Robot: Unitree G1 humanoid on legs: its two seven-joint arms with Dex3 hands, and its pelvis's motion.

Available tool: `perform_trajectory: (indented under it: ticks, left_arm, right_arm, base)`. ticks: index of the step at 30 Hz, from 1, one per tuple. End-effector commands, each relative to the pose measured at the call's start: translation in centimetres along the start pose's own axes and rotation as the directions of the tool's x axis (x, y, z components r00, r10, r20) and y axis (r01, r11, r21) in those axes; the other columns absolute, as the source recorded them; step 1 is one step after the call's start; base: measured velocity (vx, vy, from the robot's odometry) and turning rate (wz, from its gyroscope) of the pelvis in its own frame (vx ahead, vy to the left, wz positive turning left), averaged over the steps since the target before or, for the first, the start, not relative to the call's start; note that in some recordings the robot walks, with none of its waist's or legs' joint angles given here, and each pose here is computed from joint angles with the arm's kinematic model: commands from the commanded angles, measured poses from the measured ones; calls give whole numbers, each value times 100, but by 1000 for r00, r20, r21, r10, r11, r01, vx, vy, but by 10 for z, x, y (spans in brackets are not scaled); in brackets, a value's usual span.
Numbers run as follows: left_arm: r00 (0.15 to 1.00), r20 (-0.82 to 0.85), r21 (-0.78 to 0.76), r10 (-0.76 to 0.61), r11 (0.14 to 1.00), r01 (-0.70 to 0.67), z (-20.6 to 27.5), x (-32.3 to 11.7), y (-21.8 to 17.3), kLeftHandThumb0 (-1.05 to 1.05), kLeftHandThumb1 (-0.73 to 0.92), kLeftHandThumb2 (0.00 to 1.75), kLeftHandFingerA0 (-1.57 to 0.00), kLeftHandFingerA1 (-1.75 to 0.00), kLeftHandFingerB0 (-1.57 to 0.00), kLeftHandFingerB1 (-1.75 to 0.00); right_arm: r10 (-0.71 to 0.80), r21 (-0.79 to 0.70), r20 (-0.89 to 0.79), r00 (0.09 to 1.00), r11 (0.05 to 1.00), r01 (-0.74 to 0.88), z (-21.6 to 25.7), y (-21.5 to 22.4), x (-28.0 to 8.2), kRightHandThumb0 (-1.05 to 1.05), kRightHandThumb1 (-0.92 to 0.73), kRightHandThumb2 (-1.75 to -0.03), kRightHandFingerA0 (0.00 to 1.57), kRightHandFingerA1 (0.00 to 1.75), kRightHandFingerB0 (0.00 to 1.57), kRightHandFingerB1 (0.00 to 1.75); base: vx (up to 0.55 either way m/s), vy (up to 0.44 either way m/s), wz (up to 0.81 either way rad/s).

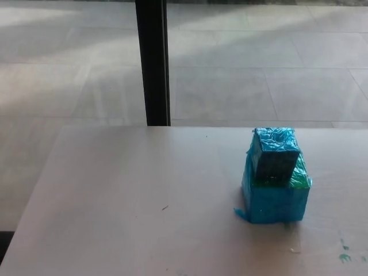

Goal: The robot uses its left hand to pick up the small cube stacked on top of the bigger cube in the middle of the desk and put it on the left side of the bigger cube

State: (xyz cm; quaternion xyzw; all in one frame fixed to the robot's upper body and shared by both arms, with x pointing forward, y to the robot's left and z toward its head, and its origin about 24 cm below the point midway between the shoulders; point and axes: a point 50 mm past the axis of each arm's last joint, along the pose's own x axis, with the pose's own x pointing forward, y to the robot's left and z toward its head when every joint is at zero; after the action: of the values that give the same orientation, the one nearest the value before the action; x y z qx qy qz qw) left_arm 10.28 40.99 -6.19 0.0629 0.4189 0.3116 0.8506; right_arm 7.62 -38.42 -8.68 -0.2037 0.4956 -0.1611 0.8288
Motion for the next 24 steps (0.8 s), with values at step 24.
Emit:
perform_trajectory:
  ticks: [24]
  left_arm:
    - [686,617,500,-385,865,36,269,-80,-97,-93,57,98,-4,-36,-12,-18]
  right_arm:
    - [158,64,62,985,985,-162,37,-20,5,-55,-52,-90,50,69,34,54]
  base:
    - [0,0,1]
